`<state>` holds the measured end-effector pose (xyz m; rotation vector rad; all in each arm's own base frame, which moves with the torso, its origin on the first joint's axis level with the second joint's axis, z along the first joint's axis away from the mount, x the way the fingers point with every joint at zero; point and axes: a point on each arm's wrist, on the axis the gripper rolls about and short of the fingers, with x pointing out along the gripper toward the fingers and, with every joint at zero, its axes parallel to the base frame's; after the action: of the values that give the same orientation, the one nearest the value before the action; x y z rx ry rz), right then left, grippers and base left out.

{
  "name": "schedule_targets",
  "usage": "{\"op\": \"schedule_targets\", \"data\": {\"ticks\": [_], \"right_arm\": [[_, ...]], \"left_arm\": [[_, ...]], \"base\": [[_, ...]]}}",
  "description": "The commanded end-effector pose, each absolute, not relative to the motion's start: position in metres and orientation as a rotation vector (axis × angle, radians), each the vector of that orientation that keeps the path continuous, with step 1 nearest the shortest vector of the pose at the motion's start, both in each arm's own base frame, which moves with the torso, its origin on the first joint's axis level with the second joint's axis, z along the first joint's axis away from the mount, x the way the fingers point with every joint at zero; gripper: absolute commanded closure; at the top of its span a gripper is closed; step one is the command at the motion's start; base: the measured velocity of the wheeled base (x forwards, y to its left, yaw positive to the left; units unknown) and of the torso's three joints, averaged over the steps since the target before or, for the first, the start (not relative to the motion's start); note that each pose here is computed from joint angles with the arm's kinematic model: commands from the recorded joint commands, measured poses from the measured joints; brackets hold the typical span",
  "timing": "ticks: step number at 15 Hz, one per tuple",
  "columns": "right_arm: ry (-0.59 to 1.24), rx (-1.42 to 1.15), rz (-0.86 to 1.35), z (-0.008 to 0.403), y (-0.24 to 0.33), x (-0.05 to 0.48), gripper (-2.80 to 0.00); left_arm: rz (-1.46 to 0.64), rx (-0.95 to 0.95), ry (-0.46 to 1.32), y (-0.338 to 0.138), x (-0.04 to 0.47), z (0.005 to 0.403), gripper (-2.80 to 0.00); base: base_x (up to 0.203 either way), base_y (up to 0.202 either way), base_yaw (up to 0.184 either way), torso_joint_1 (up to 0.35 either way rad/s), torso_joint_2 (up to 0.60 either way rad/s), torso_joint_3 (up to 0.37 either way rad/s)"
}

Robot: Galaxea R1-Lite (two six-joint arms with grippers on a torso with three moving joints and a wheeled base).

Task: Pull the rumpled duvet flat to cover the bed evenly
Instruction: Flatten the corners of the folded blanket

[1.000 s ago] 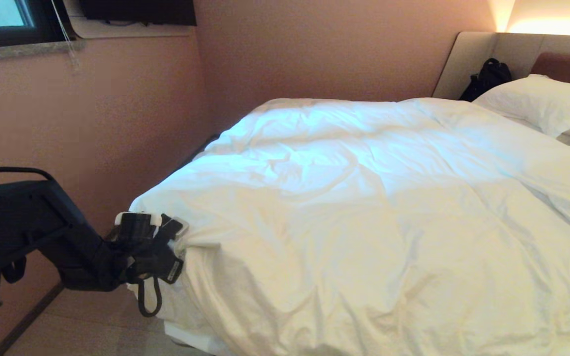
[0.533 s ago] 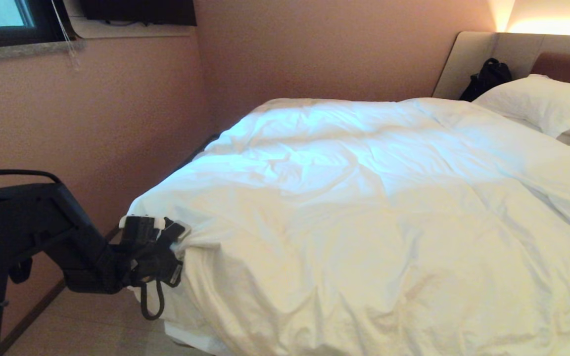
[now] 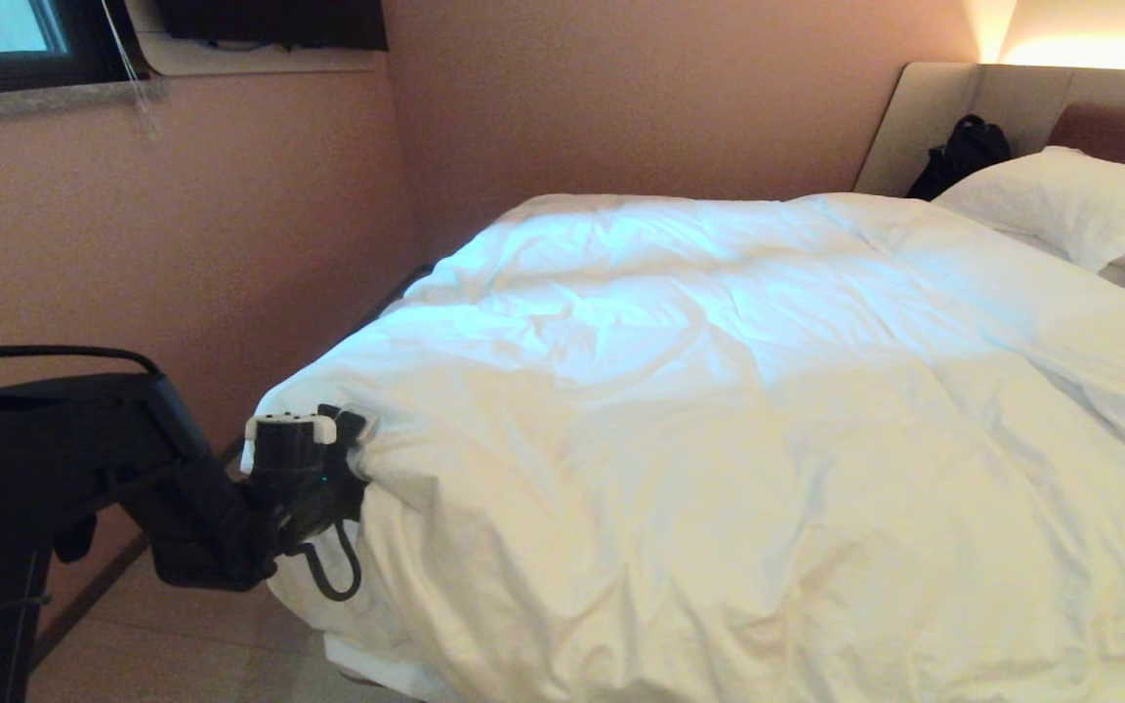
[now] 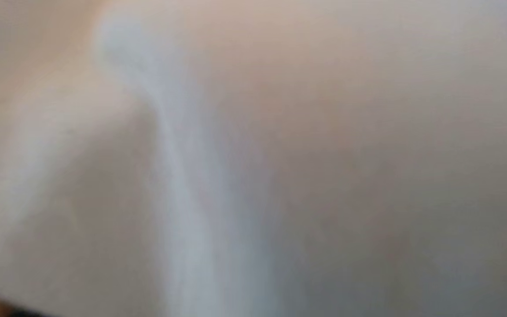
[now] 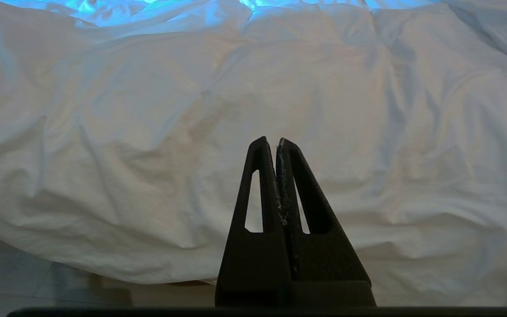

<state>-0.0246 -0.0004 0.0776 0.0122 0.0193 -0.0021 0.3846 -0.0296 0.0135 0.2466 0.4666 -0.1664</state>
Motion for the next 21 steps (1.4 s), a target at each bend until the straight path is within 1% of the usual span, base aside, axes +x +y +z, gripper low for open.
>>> {"op": "schedule_targets", "data": {"ticks": [1, 5, 9, 13, 16, 19, 21], "right_arm": [[0.019, 0.012, -0.002, 0.078, 0.000, -0.025, 0.00], [0.018, 0.012, -0.002, 0.078, 0.000, -0.025, 0.00], [0.020, 0.012, -0.002, 0.078, 0.000, -0.025, 0.00], [0.018, 0.012, -0.002, 0.078, 0.000, -0.025, 0.00], [0.018, 0.012, -0.002, 0.078, 0.000, -0.025, 0.00], [0.018, 0.012, -0.002, 0.078, 0.000, -0.025, 0.00], [0.020, 0.012, -0.002, 0.077, 0.000, -0.025, 0.00]], "left_arm": [[-0.178, 0.229, 0.449, -0.037, 0.388, 0.013, -2.80], [-0.176, 0.156, 0.385, -0.047, 0.402, 0.030, -2.80], [-0.182, 0.130, 0.301, -0.053, 0.414, 0.053, -2.80], [-0.256, 0.058, 0.280, -0.068, 0.419, 0.057, -2.80], [-0.328, -0.066, 0.263, -0.068, 0.411, 0.084, -2.80], [-0.418, -0.235, 0.289, -0.054, 0.402, 0.115, -2.80], [-0.421, -0.264, 0.264, -0.039, 0.399, 0.129, -2.80]], "base": [[0.000, 0.000, 0.000, 0.000, 0.00, 0.000], [0.000, 0.000, 0.000, 0.000, 0.00, 0.000], [0.000, 0.000, 0.000, 0.000, 0.00, 0.000], [0.000, 0.000, 0.000, 0.000, 0.00, 0.000], [0.000, 0.000, 0.000, 0.000, 0.00, 0.000], [0.000, 0.000, 0.000, 0.000, 0.00, 0.000], [0.000, 0.000, 0.000, 0.000, 0.00, 0.000]]}}
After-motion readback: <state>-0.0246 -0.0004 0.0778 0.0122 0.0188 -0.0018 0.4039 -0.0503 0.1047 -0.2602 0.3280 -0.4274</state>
